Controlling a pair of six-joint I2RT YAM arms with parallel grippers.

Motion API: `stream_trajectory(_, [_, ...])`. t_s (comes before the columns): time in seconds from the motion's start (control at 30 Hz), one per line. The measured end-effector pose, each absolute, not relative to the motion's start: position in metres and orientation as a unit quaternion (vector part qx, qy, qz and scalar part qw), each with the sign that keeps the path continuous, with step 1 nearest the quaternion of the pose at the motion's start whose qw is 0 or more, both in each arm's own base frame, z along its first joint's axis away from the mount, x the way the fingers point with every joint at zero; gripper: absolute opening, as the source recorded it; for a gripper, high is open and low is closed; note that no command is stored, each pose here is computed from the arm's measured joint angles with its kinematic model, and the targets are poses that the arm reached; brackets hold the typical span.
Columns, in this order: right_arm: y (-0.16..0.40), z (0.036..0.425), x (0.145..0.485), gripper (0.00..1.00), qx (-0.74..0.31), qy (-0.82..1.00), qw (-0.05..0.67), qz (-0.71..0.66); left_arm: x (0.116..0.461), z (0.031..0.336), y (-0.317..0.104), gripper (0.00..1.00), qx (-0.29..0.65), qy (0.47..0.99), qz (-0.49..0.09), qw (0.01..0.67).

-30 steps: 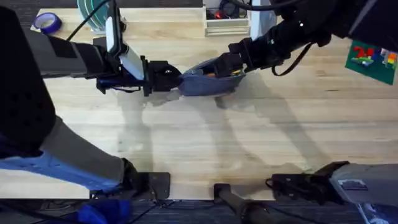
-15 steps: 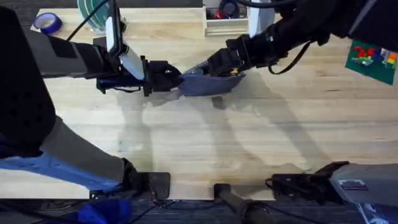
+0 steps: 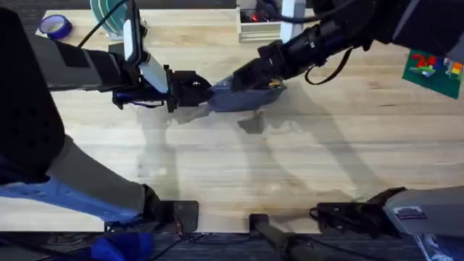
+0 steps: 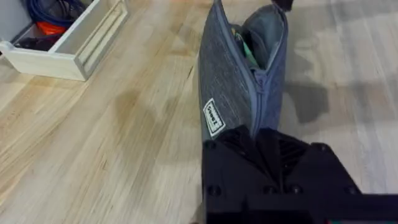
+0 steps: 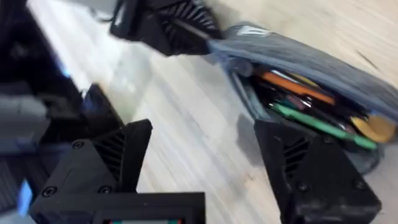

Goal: Unzip the bag, pick up the pens from the table one at a time and place them inside, then zip the bag closed.

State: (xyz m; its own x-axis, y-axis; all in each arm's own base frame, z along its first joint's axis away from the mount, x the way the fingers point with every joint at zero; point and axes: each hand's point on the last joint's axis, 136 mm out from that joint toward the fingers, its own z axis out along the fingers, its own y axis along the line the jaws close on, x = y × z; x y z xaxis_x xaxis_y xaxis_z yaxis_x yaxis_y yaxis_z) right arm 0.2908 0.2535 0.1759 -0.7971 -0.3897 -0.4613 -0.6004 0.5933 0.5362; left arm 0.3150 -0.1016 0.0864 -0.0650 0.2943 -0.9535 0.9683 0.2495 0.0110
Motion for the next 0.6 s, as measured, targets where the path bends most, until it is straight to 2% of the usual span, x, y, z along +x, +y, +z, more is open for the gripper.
stream_trajectory(0.2, [0.258,0.181,0.283,0.997,-0.356,0.843,0.167,0.367,0.315,0.086,-0.102,0.042,0.497,0.636,-0.359,0.470])
stream_trajectory(0.6, [0.253,0.176,0.268,0.997,-0.405,0.825,0.154,0.364,0.315,0.086,-0.102,0.042,0.497,0.636,-0.359,0.470])
